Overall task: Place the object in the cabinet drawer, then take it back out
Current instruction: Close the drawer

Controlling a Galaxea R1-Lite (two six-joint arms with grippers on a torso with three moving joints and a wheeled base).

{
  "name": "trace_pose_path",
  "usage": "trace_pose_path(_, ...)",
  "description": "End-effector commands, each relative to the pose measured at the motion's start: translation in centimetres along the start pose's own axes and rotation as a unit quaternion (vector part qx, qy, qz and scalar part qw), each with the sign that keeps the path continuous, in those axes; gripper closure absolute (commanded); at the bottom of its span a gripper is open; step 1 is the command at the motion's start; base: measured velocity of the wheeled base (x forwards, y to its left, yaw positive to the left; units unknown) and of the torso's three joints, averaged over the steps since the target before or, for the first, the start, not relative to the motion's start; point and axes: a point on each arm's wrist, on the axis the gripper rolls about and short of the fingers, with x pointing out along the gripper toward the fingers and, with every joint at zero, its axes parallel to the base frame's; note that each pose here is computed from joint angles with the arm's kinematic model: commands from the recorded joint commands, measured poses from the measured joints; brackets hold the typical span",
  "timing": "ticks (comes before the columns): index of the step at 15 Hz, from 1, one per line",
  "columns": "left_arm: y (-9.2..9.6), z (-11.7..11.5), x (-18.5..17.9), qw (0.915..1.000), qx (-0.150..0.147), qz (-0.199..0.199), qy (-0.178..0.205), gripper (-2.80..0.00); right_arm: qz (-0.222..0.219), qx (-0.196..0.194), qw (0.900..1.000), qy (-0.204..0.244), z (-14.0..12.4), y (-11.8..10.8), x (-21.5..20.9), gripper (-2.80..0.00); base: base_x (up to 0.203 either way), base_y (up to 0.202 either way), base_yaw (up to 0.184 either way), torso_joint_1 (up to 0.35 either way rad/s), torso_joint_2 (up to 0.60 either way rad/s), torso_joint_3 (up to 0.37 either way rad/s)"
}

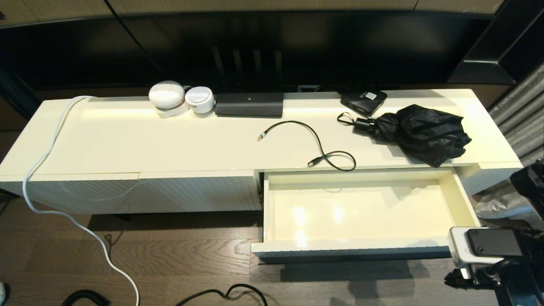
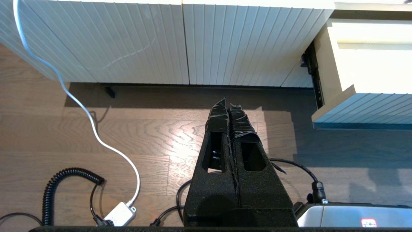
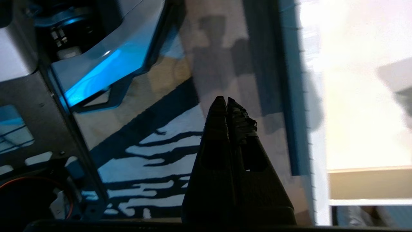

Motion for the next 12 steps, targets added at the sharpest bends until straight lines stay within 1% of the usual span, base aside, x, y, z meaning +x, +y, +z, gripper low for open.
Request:
trace_pose_path(1,0.0,0.0,0.0,1.0,0.0,0.001,0.0,0.0,0.03,0.0,0.999,0.015,-0.4,0.1,1.8,0.0,0.0,0.0,0.0,0.0,0.0,0.0)
trace_pose_path(6,0.0,0.0,0.0,1.0,0.0,-0.001,0.0,0.0,0.027,-0.011,0.999,0.016,-1.7,1.3,5.5,0.0,0.0,0.0,0.0,0.0,0.0,0.0)
trace_pose_path(9,0.0,0.0,0.0,1.0,0.0,0.0,0.0,0.0,-0.001,-0.019,1.0,0.001,-1.9,1.1,7.0,0.0,0.0,0.0,0.0,0.0,0.0,0.0)
trace_pose_path(12,0.0,0.1,0.0,1.0,0.0,0.0,-0.001,0.0,-0.033,-0.033,0.999,-0.012,-2.1,1.1,9.4,0.0,0.0,0.0,0.0,0.0,0.0,0.0)
